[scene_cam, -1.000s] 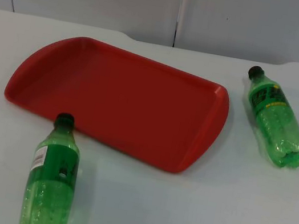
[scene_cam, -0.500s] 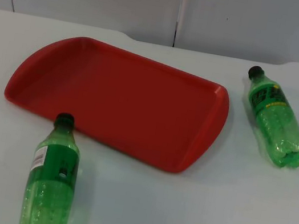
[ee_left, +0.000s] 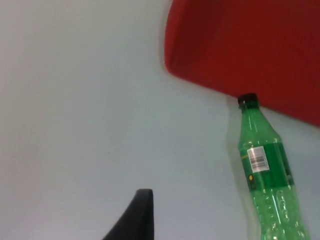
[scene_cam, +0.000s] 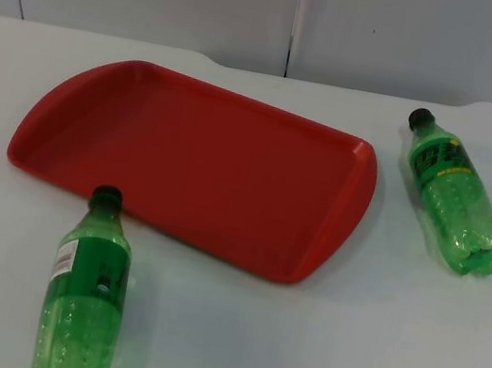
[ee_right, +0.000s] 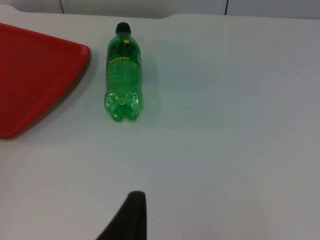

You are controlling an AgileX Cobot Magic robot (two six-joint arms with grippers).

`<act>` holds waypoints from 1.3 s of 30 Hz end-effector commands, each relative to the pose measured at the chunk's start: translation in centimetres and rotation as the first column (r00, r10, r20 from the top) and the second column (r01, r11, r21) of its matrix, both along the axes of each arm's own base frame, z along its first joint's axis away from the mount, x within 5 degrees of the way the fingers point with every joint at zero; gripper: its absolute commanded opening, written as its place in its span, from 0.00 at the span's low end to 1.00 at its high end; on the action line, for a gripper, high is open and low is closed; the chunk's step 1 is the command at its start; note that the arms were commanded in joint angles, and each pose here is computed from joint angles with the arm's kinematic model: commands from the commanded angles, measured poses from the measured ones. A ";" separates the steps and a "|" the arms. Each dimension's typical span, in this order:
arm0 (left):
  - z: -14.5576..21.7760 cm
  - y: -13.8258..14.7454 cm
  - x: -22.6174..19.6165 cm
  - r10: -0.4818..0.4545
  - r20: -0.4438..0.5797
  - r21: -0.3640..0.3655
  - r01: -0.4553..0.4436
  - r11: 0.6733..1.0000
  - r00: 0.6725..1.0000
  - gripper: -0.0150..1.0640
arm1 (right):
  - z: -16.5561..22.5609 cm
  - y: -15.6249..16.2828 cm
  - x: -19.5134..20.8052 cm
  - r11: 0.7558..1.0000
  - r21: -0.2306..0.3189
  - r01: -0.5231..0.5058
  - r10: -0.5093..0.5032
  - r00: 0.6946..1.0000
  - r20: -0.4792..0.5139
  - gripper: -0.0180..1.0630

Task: Place the bottle upright on the tray.

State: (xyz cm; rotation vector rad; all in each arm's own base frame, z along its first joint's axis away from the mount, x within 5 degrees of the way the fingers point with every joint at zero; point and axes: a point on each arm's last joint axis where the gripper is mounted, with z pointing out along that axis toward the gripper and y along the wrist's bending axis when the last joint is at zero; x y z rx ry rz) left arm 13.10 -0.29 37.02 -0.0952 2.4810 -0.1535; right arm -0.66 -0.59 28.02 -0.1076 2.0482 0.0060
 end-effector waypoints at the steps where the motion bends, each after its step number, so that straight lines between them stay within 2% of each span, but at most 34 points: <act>1: -0.3 0.0 0.8 -0.007 -0.029 -0.007 0.007 1.000 1.000 0.99 | 0.0 0.0 0.0 1.000 0.000 0.013 -0.013 1.000 0.006 0.98; 5: -1.8 0.2 3.0 -0.010 -0.136 -0.015 0.008 1.000 0.991 0.99 | 0.0 0.0 0.0 1.000 0.000 0.013 -0.013 1.000 0.006 0.98; 8: -2.5 0.2 4.0 -0.010 -0.179 -0.017 0.007 1.000 0.984 0.99 | 0.0 0.0 0.0 1.000 0.000 0.013 -0.013 1.000 0.006 0.98; 14: -3.3 0.2 5.0 -0.007 -0.227 -0.040 -0.003 0.999 0.974 0.99 | 0.0 0.0 0.0 1.000 0.000 0.013 -0.013 1.000 0.006 0.98; 18: -3.5 -0.1 5.3 -0.013 -0.240 -0.083 -0.007 0.997 0.971 0.99 | 0.0 0.0 0.0 1.000 0.000 0.013 -0.013 1.000 0.006 0.98; 23: -4.0 -1.2 5.9 -0.064 -0.263 -0.121 0.033 0.992 0.963 0.99 | 0.0 0.0 0.0 1.000 0.000 0.013 -0.013 1.000 0.006 0.98; 27: -4.6 -2.6 6.4 -0.092 -0.293 -0.106 0.063 0.992 0.952 0.99 | 0.0 0.0 0.0 1.000 0.000 0.013 -0.013 1.000 0.006 0.98; 30: -5.5 -3.8 7.2 -0.070 -0.320 -0.041 0.060 0.997 0.945 0.99 | 0.0 0.0 0.0 1.000 0.000 0.013 -0.013 1.000 0.006 0.98; 34: -6.4 -5.1 8.1 -0.065 -0.336 0.003 0.070 0.998 0.940 0.99 | 0.0 0.0 0.0 1.000 0.000 0.013 -0.013 1.000 0.006 0.98; 39: -7.7 -7.1 9.4 -0.068 -0.339 -0.025 0.063 0.998 0.939 0.99 | 0.0 0.0 0.0 1.000 0.000 0.013 -0.013 1.000 0.006 0.98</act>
